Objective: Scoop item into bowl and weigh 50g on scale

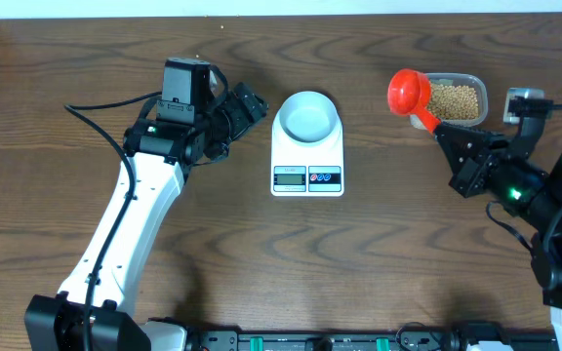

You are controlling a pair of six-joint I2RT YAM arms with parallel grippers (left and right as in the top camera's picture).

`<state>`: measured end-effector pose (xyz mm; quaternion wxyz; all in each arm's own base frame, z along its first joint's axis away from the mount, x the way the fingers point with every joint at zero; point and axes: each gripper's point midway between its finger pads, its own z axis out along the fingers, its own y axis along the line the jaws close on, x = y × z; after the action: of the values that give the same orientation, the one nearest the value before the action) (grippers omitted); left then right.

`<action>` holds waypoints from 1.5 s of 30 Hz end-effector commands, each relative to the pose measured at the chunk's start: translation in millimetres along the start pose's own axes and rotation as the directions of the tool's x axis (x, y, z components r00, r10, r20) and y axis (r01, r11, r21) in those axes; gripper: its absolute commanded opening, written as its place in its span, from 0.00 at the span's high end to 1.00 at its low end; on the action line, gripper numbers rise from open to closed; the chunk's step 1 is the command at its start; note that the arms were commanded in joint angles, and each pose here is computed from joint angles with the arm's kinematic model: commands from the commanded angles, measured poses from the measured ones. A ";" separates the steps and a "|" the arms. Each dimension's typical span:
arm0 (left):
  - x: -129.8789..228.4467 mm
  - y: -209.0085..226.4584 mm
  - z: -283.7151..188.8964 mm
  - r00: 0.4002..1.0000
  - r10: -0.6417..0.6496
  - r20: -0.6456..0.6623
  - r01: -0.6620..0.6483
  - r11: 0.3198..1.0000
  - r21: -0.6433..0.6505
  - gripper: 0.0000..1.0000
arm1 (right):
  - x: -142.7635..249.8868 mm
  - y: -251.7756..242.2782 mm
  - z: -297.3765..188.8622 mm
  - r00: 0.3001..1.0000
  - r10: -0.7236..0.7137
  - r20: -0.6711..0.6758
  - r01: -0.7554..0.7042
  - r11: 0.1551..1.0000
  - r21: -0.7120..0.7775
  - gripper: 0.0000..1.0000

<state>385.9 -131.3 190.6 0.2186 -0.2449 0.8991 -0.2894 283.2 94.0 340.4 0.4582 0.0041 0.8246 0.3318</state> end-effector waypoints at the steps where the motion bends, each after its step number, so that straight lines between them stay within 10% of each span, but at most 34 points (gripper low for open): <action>1: -3.9 -4.7 -3.1 1.000 0.028 0.012 -0.028 1.000 0.008 0.08 | -2.3 -3.8 1.8 1.000 -0.024 -0.011 0.025 1.000 0.014 0.99; 45: -3.9 -4.7 -3.1 1.000 0.028 0.012 -0.028 1.000 0.008 0.08 | 8.5 -4.3 5.7 0.995 -0.081 -0.064 0.081 0.997 -0.009 0.99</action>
<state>385.9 -131.3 190.6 0.2192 -0.2431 0.8996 -0.2890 284.0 96.5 320.8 0.4322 -0.0240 0.8433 0.3185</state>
